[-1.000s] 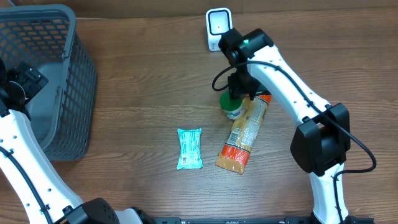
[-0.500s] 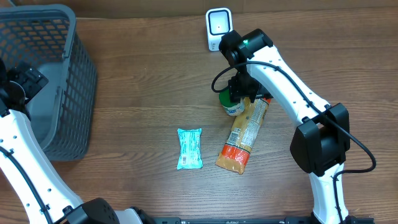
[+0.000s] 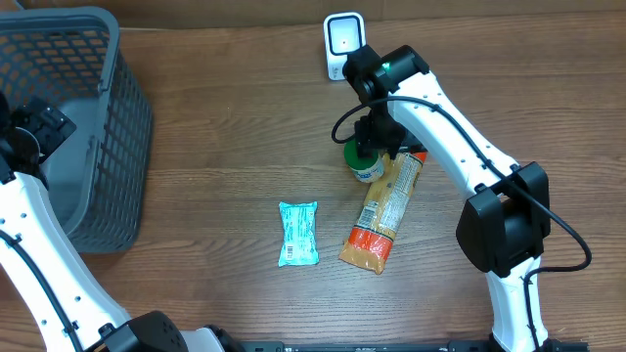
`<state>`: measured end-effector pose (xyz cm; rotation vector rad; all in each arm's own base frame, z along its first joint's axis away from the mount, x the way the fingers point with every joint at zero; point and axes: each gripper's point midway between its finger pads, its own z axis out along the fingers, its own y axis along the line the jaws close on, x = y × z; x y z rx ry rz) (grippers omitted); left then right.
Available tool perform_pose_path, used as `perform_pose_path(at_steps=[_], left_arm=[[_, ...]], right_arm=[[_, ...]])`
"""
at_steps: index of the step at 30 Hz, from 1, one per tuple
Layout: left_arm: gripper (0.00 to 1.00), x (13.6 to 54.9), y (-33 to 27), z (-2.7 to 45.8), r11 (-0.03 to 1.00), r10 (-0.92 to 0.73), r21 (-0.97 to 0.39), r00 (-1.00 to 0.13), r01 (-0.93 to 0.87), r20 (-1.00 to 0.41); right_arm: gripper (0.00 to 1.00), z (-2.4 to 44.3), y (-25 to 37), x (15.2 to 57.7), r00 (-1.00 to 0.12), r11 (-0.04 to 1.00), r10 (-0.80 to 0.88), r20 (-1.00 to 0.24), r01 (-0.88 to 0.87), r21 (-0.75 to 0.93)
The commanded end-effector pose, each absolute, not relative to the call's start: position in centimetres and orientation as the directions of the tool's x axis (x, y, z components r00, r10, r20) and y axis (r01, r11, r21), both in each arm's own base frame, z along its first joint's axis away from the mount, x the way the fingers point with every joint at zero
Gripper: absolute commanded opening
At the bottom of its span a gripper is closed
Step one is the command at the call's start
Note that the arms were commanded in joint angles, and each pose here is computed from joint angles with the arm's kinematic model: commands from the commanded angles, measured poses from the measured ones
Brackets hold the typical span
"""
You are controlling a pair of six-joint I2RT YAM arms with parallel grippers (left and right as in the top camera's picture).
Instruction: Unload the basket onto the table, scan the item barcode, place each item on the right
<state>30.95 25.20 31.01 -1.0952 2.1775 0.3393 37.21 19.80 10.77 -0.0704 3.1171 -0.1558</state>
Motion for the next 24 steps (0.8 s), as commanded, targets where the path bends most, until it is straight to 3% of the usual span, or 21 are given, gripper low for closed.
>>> perform_pose_path(at_steps=[1, 8, 11, 16, 24], left_arm=[[1.0, 31.3, 25.2, 31.8, 0.61, -0.61, -0.074, -0.408, -0.789, -0.679], [1.0, 31.2, 25.2, 31.8, 0.61, -0.61, -0.074, -0.408, -0.789, -0.679], [1.0, 31.3, 25.2, 31.8, 0.61, -0.61, -0.074, -0.409, -0.789, -0.679], [1.0, 31.3, 25.2, 31.8, 0.61, -0.61, -0.074, -0.408, -0.789, -0.679], [1.0, 31.2, 25.2, 31.8, 0.61, -0.61, -0.073, -0.408, -0.789, -0.679]], right_arm=[[0.82, 12.0, 21.6, 37.4, -0.996, 0.998, -0.059, -0.064, -0.057, -0.04], [0.83, 12.2, 23.5, 38.4, -0.988, 0.997, -0.08, -0.129, -0.081, -0.004], [0.93, 12.3, 24.3, 38.7, -0.984, 0.996, -0.09, -0.155, -0.092, 0.006], [0.99, 12.4, 24.3, 39.2, -0.977, 0.996, -0.084, -0.198, -0.08, -0.029], [1.0, 11.9, 25.4, 39.2, -0.973, 0.997, -0.08, -0.215, -0.073, -0.038]])
